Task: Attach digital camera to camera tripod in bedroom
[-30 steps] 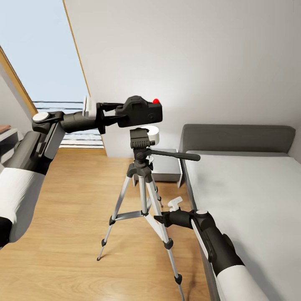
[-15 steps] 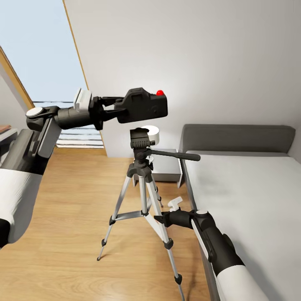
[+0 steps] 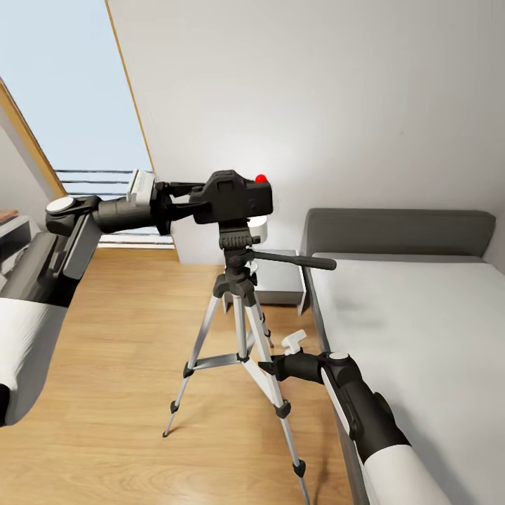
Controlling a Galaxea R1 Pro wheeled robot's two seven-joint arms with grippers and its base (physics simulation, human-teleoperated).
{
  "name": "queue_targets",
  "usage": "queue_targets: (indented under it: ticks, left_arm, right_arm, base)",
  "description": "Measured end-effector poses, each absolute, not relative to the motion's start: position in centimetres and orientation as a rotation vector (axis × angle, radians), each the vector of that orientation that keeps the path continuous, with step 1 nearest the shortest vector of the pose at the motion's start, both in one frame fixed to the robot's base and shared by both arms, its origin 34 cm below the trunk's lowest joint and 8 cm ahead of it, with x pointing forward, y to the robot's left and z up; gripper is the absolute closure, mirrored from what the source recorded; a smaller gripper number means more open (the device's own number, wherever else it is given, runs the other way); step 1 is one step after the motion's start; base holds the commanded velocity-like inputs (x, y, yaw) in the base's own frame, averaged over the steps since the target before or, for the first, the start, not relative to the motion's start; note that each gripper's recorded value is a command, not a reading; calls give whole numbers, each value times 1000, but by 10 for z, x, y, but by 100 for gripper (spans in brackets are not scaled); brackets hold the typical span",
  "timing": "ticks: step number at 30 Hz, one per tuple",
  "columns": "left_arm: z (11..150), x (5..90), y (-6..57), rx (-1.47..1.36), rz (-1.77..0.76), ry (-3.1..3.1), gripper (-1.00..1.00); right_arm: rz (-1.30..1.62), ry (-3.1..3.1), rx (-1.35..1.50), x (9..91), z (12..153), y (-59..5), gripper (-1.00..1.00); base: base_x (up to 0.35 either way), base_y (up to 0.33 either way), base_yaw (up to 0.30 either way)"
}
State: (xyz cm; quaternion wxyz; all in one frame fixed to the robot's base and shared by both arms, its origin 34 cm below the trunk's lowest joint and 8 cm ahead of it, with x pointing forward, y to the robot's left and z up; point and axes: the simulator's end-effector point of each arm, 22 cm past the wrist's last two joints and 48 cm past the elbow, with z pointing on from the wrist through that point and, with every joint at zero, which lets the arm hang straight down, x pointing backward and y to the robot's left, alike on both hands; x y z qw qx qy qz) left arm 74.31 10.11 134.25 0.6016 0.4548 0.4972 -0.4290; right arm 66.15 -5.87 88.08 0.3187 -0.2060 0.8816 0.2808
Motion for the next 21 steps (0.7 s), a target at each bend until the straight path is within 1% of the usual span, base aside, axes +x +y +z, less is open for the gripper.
queue_targets:
  ticks: [20, 21]
  left_arm:
    - [1340, 748, 111, 1045, -969, 1170, 100]
    - [1340, 748, 111, 1045, -969, 1170, -100]
  right_arm:
    - [738, 2318, -542, 662, 881, -59, 100]
    - [738, 2318, -542, 662, 881, -59, 100]
  base:
    - [0, 0, 0]
    - [0, 0, 0]
